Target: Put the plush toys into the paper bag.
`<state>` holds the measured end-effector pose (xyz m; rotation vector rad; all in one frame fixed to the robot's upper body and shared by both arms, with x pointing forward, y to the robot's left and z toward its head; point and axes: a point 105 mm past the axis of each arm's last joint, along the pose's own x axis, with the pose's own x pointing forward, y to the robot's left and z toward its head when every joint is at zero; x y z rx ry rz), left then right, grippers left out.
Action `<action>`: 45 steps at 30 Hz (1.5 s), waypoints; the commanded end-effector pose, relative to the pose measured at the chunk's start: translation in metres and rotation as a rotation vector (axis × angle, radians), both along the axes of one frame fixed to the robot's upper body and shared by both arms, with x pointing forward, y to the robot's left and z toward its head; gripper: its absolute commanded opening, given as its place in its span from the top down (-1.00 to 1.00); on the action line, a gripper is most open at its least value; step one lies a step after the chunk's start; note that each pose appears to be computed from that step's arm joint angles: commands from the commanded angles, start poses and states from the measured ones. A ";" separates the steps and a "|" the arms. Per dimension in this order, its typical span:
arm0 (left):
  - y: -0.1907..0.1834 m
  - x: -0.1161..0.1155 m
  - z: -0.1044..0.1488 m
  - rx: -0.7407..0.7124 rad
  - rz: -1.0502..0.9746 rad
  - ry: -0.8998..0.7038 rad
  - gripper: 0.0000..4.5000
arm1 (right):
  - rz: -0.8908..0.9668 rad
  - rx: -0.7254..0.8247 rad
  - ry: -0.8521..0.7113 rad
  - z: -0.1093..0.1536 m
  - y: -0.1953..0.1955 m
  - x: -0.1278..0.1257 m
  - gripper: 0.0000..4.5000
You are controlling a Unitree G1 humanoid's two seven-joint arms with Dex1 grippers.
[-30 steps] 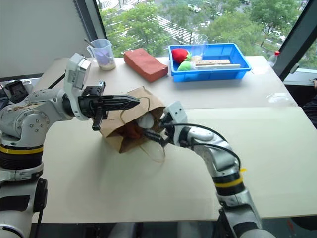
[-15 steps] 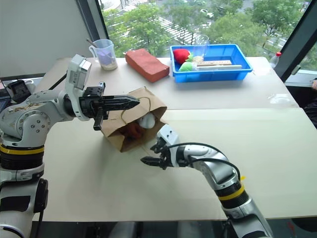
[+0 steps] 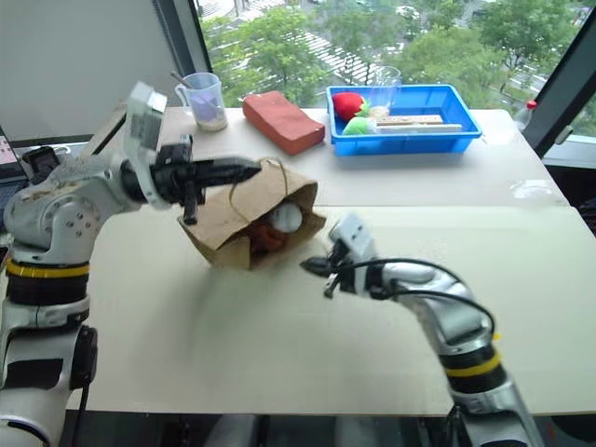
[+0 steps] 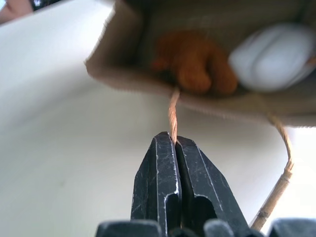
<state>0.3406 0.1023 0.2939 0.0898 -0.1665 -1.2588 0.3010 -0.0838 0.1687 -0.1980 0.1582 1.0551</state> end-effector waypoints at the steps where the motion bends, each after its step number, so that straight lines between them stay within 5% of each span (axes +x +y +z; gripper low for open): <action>1: -0.004 0.022 0.021 -0.023 0.067 -0.114 1.00 | 0.030 0.039 -0.144 0.048 -0.001 -0.011 0.99; 9: -0.033 0.060 0.037 -0.083 0.025 -0.126 1.00 | 0.082 0.092 -0.256 0.103 0.021 -0.031 0.99; 16: -0.042 0.056 0.015 -0.003 -0.101 -0.065 1.00 | 0.024 0.066 -0.202 0.077 0.039 -0.017 0.99; 24: -0.033 0.017 -0.003 0.055 -0.204 -0.038 1.00 | -0.093 -0.021 -0.216 0.050 0.024 0.013 0.99; 27: -0.019 0.004 0.000 0.026 -0.140 -0.030 0.58 | -0.075 -0.032 -0.219 0.055 0.015 0.011 0.55; 35: 0.035 -0.034 -0.014 0.106 0.060 -0.003 -0.99 | -0.035 -0.058 -0.219 0.064 0.008 0.014 -0.65; 38: 0.049 -0.045 -0.034 0.195 0.103 0.006 -1.00 | -0.031 -0.068 -0.219 0.064 0.008 0.017 -0.99; 45: 0.044 -0.063 -0.087 0.210 0.073 0.125 -1.00 | -0.010 -0.090 -0.216 0.063 0.008 0.019 -0.99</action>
